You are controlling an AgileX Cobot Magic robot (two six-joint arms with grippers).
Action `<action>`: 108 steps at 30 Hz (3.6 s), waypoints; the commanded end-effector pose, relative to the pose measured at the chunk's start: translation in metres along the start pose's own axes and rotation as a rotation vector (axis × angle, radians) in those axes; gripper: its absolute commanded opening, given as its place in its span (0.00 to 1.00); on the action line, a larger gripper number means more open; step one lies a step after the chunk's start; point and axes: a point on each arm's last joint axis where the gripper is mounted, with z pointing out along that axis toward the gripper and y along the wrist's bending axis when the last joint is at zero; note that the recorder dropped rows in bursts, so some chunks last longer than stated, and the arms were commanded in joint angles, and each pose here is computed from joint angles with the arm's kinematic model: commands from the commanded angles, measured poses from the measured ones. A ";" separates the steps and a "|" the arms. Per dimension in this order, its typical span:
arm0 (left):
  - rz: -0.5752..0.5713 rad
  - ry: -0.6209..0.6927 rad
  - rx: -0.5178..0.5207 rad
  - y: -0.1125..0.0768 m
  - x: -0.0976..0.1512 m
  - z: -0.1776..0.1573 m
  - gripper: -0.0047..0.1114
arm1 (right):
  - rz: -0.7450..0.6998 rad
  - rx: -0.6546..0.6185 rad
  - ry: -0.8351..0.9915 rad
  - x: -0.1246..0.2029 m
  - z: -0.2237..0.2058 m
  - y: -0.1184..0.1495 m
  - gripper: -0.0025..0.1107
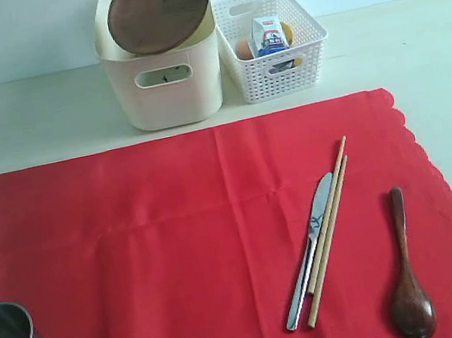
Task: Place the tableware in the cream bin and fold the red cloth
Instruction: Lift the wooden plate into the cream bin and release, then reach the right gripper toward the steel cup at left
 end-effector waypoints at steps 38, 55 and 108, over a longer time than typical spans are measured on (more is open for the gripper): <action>-0.001 -0.013 0.002 0.000 -0.001 -0.001 0.05 | -0.352 0.001 0.320 -0.011 -0.091 0.033 0.32; -0.001 -0.013 0.002 0.000 -0.001 -0.001 0.05 | -0.451 -0.207 0.601 0.072 -0.081 0.067 0.02; -0.001 -0.013 0.002 0.000 -0.001 -0.001 0.05 | -0.728 -0.461 0.849 0.285 -0.031 0.185 0.56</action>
